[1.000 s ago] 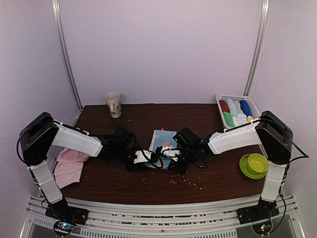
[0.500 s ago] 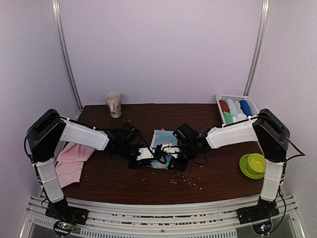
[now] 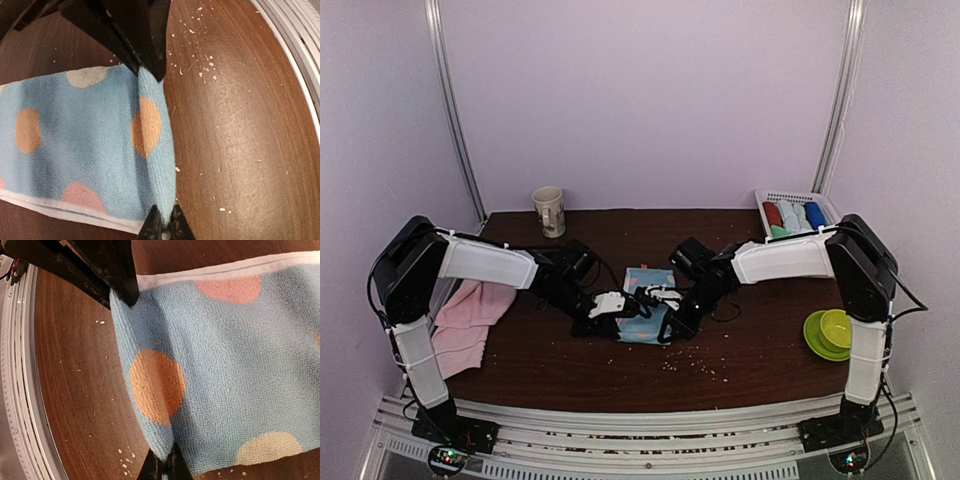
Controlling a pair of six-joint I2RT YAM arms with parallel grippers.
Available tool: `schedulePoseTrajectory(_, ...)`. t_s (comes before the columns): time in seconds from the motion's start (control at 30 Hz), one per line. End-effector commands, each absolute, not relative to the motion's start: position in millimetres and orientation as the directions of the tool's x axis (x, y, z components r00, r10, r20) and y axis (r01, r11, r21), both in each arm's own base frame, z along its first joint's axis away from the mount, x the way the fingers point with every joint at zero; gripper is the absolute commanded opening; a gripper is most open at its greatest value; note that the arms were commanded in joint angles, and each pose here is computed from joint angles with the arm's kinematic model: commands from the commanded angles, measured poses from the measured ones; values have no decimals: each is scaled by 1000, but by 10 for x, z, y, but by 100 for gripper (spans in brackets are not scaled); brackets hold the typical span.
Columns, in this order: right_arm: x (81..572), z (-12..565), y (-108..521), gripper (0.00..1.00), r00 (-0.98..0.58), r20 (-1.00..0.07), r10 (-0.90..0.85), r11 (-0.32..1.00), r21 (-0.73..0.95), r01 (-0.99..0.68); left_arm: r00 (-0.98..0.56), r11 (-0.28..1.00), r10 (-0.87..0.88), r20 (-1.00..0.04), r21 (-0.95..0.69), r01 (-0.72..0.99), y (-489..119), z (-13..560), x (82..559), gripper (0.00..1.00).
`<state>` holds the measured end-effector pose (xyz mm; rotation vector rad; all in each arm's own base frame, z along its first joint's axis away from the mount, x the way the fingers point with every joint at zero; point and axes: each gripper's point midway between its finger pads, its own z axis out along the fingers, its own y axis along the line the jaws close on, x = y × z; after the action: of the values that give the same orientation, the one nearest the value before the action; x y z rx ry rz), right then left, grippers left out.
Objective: Roll the towels
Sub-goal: Roll the towel at the center of the board.
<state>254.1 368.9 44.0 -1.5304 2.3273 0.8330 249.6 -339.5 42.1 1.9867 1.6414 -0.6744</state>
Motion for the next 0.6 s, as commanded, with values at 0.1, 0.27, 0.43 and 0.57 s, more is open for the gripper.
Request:
schedulePoseTrajectory(0.1,2452,371,3600,0,-497,-381,-779,326,432,-841,86,-146,726,-682,-30,989,-3355,582,2561,13)
schedulePoseTrajectory(0.27,2499,398,3601,0,-545,-375,-750,341,488,-804,56,-124,717,-695,-49,991,-3339,616,2618,14)
schedulePoseTrajectory(0.43,2520,462,3627,0,-565,-382,-732,333,523,-785,46,-116,716,-697,-54,992,-3336,609,2635,15)
schedulePoseTrajectory(0.57,2555,516,3659,0,-580,-390,-715,327,547,-771,59,-137,696,-716,-51,989,-3353,667,2599,40)
